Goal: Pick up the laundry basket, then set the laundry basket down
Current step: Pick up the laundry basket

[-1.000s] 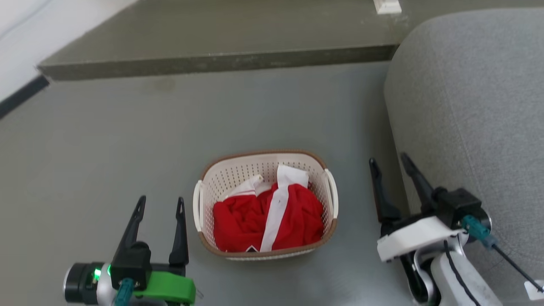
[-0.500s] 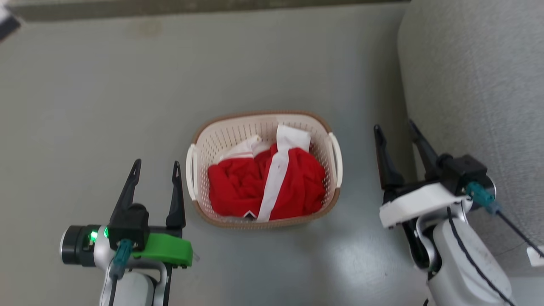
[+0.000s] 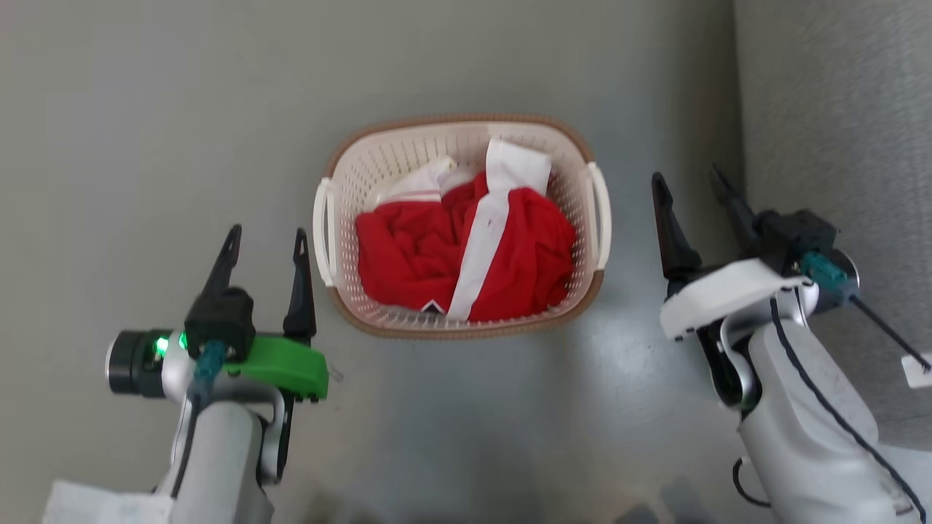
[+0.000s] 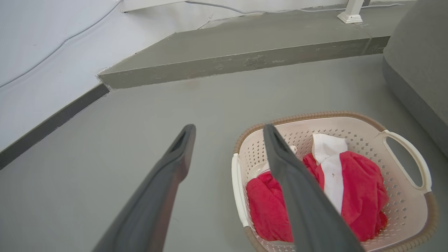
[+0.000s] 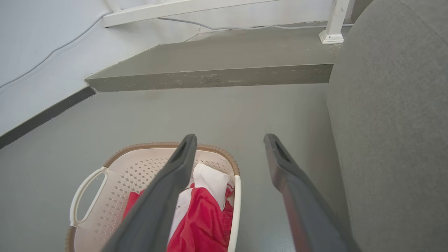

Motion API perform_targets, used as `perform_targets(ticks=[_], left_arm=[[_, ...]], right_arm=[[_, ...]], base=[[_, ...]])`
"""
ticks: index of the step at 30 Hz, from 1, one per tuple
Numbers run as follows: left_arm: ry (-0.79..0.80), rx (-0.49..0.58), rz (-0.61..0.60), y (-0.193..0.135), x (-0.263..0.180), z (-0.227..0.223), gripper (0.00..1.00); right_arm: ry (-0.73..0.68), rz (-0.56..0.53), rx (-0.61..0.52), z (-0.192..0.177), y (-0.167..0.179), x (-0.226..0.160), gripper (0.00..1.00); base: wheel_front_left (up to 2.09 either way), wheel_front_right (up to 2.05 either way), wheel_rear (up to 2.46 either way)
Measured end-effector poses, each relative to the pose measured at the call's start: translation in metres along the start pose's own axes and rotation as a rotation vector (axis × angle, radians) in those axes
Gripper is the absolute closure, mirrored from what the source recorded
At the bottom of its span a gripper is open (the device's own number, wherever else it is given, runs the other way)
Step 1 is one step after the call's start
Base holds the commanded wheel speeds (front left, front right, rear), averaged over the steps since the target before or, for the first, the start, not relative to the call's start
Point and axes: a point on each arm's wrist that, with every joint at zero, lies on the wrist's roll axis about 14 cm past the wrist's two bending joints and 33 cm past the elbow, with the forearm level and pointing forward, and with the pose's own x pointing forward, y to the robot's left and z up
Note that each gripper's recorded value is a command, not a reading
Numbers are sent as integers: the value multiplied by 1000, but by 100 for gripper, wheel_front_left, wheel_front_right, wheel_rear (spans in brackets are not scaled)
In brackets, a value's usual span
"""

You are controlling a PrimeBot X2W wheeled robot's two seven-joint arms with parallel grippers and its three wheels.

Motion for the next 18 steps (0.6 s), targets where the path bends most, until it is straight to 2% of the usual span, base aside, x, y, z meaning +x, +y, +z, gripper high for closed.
perform_targets(ticks=[8, 18], left_arm=[[65, -23, -13, 1, 26, -26, 0], [214, -20, -43, -1, 40, -83, 0]], right_arm=[[73, -12, 10, -30, -9, 25, 0], [182, -30, 30, -77, -19, 47, 0]], base=[[0, 0, 0], [0, 0, 0]])
